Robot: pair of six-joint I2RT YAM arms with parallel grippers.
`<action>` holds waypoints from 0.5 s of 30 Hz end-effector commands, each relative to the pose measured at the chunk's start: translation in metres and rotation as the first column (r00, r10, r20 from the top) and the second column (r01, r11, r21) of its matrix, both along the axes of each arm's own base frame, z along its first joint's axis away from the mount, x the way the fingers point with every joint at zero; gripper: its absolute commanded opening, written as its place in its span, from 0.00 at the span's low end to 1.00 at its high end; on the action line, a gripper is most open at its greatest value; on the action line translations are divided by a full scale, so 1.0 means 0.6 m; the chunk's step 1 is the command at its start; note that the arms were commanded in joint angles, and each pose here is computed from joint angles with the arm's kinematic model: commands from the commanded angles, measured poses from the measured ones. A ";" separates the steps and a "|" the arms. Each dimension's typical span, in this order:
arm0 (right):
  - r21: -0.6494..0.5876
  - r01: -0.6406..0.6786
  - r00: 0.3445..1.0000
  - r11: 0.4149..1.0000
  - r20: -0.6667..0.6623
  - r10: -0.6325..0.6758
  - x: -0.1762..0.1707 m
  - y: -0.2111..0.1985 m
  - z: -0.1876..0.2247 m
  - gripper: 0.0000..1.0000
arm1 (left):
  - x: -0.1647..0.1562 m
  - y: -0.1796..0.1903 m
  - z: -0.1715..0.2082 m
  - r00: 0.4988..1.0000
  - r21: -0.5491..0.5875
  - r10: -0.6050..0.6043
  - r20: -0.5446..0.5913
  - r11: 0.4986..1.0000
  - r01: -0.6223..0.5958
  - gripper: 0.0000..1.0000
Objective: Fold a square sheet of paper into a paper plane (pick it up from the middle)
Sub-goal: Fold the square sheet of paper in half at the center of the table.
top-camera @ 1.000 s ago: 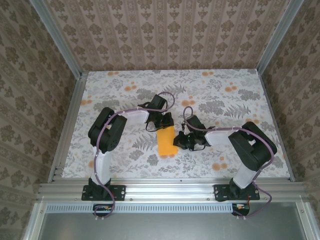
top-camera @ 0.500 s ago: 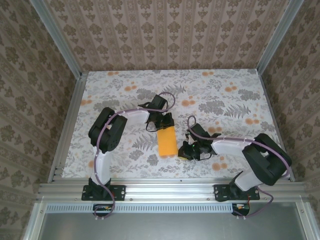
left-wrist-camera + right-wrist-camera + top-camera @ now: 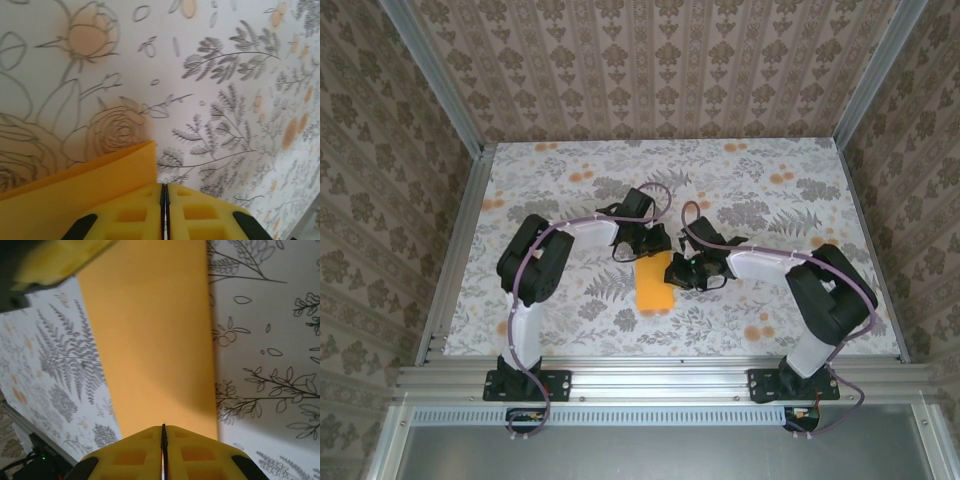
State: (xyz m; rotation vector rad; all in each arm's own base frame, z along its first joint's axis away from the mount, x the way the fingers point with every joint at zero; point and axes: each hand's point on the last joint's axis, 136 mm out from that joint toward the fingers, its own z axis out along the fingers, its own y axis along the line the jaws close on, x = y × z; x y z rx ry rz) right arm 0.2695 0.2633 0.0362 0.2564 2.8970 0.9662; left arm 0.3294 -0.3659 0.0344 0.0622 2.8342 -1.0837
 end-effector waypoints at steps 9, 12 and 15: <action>0.012 0.006 0.996 1.000 -0.084 -0.005 -0.021 -0.001 -0.055 0.11 | 0.016 -0.005 -0.005 1.000 0.019 0.015 0.012 1.000 -0.015 0.11; 0.007 0.006 0.995 1.000 -0.096 -0.006 -0.030 -0.008 -0.062 0.11 | 0.020 0.007 -0.025 1.000 0.070 0.024 0.013 0.997 -0.025 0.11; 0.019 0.002 0.996 1.000 -0.090 0.000 -0.030 -0.009 -0.056 0.11 | 0.021 0.008 -0.038 1.000 0.080 0.021 0.003 0.997 -0.021 0.11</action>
